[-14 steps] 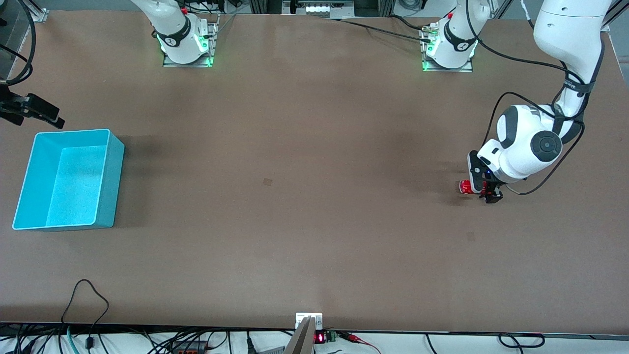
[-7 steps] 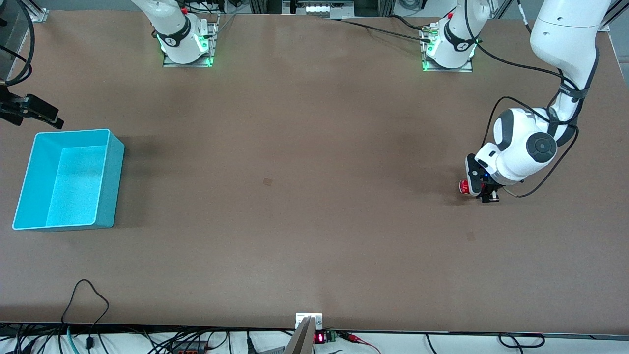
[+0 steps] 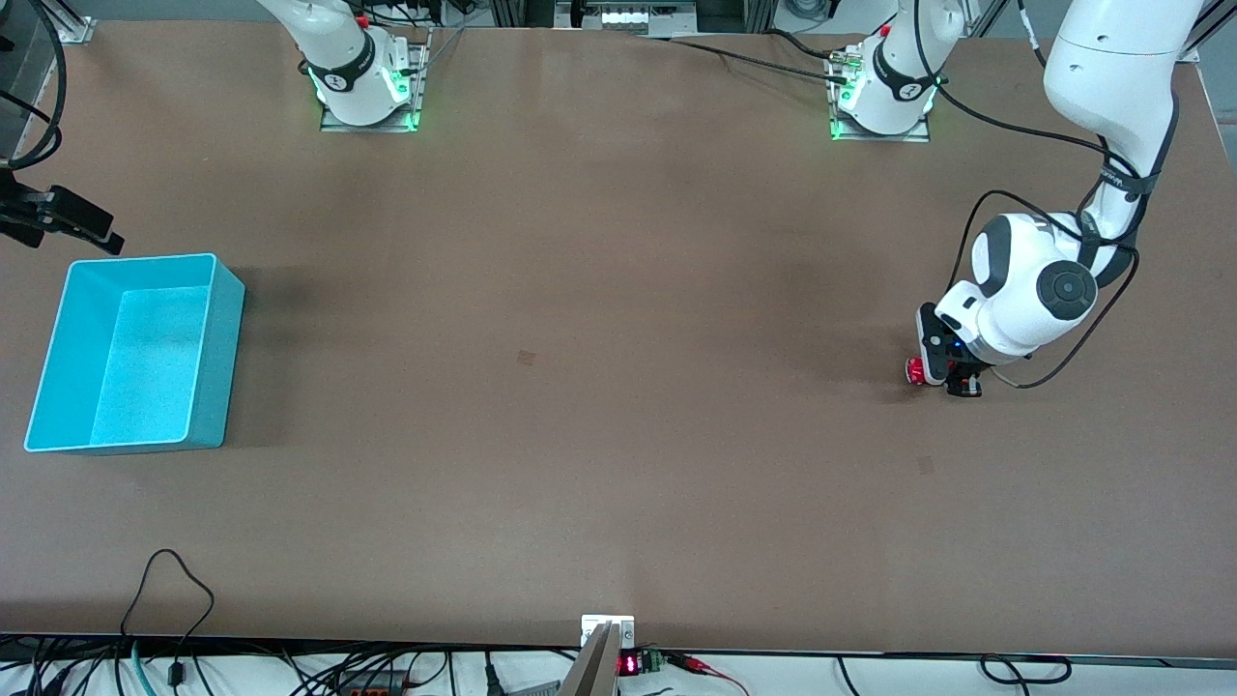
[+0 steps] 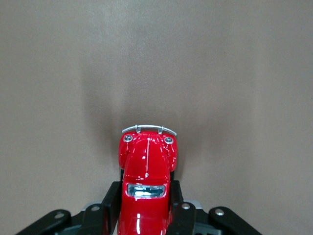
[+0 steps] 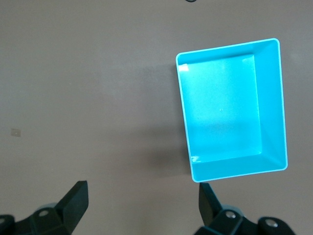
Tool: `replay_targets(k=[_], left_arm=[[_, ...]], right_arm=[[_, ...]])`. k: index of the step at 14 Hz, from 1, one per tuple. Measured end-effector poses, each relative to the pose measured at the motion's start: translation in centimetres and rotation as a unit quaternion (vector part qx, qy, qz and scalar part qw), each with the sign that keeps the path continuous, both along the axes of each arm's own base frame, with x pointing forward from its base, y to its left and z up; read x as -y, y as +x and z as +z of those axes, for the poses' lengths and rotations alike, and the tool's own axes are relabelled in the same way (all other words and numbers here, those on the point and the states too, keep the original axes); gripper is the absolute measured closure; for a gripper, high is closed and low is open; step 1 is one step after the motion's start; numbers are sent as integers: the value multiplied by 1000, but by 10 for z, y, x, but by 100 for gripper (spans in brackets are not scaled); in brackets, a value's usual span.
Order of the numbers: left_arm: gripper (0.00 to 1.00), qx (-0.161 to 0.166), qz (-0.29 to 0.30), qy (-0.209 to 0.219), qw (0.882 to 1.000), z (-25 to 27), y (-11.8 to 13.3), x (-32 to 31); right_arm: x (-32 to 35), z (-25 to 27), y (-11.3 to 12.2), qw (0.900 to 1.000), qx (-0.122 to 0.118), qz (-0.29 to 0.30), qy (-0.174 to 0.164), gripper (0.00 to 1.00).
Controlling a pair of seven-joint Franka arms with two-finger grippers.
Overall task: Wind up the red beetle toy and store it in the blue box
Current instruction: 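Pull the held red car backward along the table to wind it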
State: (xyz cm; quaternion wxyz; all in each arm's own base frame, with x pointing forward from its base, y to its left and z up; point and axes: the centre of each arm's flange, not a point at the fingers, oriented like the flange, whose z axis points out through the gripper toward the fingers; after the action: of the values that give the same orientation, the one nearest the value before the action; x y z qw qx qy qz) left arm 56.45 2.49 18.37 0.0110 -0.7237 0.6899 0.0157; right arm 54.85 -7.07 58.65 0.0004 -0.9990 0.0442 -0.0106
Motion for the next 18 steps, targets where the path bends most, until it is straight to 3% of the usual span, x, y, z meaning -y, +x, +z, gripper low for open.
replay_targets(k=[4,13,17,18], left_arm=[[56,0,18,0,1000,0,-1,-22],[56,5,23,3,1000,0,-9,-144],[56,5,23,3,1000,0,-8,-150],[52,3,23,2,1000,-3,-9,-150]], right_arm=[[-2,0,0,1000,-1,1,0,0],[-12,1,1,1000,1,11,0,0],[-14,1,1,1000,1,12,0,0],[-14,1,1,1000,1,12,0,0]])
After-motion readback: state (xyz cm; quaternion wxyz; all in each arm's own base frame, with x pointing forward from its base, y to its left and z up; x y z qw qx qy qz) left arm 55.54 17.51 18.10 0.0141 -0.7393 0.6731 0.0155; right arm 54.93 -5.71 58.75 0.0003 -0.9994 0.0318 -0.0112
